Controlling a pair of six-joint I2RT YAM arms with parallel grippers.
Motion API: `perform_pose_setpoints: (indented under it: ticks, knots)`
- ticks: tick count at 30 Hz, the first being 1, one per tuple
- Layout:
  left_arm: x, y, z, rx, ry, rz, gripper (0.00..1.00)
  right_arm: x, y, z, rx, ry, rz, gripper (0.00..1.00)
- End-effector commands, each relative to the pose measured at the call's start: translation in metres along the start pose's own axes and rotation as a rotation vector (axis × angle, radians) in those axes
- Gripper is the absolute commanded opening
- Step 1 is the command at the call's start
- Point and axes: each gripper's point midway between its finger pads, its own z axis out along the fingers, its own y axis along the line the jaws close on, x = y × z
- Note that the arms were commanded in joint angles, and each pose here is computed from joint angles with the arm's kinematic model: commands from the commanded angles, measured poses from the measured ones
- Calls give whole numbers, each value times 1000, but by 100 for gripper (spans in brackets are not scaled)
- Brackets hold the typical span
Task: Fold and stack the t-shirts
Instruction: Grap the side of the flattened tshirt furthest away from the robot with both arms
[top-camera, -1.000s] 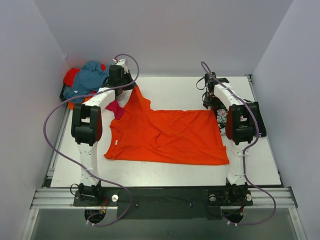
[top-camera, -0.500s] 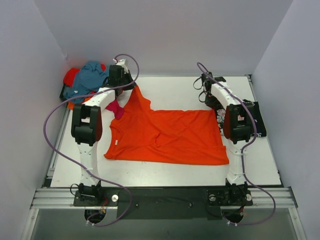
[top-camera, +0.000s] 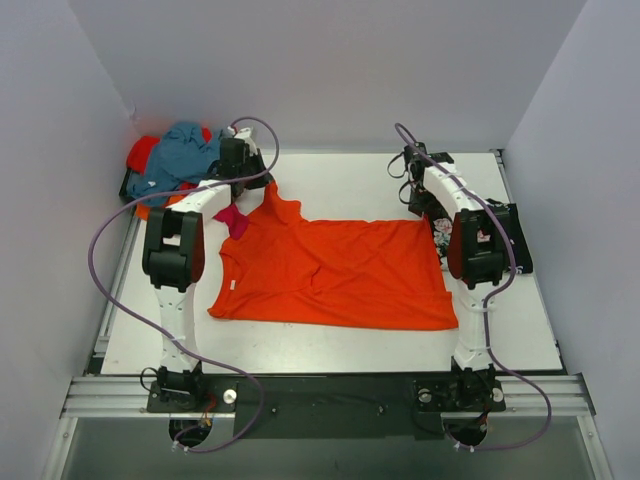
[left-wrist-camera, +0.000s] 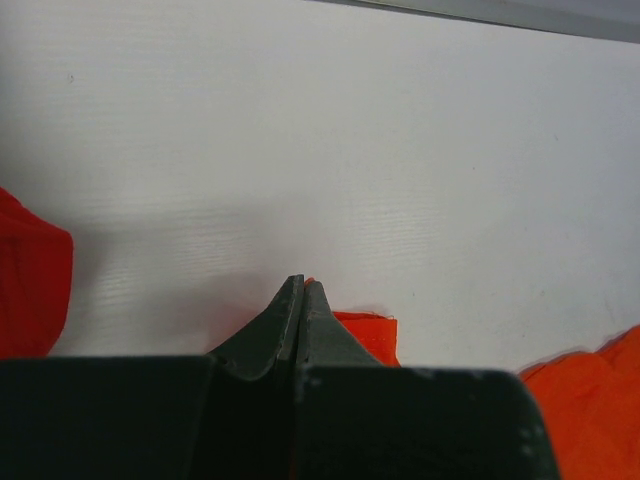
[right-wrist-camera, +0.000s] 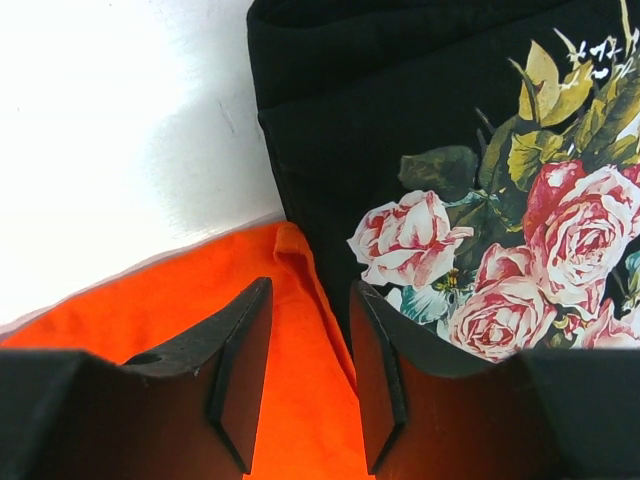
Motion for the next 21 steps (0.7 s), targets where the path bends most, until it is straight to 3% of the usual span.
perform_pose_setpoints:
  ticks: [1,9,21]
  knots:
    - [-34,-20,-16,52,-86,24,0,-3,-5,-15,1,-4,-17,33]
    - [-35,-21,-14,55,-84,25,0,3,-3,-2,34,20,-38,24]
    - [-34,-20,-12,57,-77,24,0,8,1,7,30,42,-41,23]
